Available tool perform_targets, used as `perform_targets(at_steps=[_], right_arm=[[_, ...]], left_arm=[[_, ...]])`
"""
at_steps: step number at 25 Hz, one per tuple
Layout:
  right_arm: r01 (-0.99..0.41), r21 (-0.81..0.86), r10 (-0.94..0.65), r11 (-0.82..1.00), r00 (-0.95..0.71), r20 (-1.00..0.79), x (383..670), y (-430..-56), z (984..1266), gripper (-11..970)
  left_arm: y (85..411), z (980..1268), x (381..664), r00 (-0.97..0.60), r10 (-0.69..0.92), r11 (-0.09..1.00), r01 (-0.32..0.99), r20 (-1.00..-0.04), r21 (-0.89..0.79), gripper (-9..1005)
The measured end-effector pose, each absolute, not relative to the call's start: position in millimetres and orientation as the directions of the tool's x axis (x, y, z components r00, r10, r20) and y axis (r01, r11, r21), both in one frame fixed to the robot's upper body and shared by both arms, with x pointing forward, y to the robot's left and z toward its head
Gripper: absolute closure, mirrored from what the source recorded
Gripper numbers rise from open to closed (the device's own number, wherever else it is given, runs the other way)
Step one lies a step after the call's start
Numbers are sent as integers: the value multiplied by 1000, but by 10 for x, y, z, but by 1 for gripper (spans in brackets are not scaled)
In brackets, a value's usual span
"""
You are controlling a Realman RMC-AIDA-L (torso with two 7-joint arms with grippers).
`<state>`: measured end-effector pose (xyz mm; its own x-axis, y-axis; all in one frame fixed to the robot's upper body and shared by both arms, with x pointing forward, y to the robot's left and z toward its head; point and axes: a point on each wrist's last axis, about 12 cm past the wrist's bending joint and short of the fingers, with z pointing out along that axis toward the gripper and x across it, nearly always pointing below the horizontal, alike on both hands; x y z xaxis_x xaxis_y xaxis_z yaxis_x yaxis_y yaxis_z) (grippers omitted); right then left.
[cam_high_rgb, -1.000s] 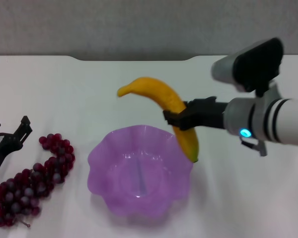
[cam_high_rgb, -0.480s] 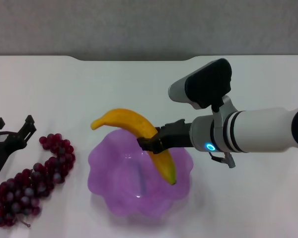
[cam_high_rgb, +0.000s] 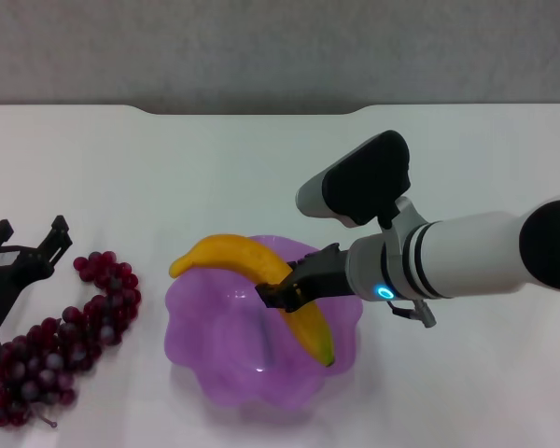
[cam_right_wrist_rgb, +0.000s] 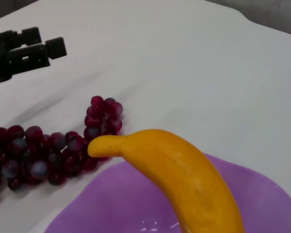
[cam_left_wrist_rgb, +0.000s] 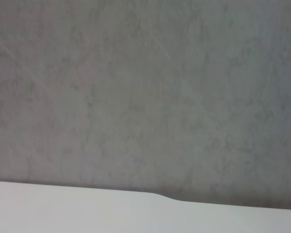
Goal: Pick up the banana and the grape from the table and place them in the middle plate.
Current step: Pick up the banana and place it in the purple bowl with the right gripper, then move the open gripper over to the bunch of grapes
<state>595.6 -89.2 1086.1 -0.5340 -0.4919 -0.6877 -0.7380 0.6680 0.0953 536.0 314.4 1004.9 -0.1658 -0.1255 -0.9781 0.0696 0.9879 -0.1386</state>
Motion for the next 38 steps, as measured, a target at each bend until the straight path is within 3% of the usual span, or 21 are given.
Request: perform_targets(at_steps=[11,16,17,29,38], right_arm=[[-759,49,-512,649,-483,-711,5935,-843,10849,303],[-775,-9,-509,632,-407,-758,5925,-896,10883,77],[-769,-23,-496,639,-390,-776,5922,-943,10890,75],[-484,-108,-297,868,-334,-894,5817,-1930,10810,68],[-287,-330,-391,899,-186,-901,5601,-2175,10398,70]], left_arm=[[3154,10041,5345,-168,-132,988,62,-977,-145,189],[3163,10029,5327,-171,-133,988,58,-976,-145,190],[3168,10026,5321,-172,-133,988,56,-976,-144,190],[3192,10026,5301,-166,-138,988,51,-976,-148,192],[3191,10024,5300,-167,-139,988,51,-976,-149,194]])
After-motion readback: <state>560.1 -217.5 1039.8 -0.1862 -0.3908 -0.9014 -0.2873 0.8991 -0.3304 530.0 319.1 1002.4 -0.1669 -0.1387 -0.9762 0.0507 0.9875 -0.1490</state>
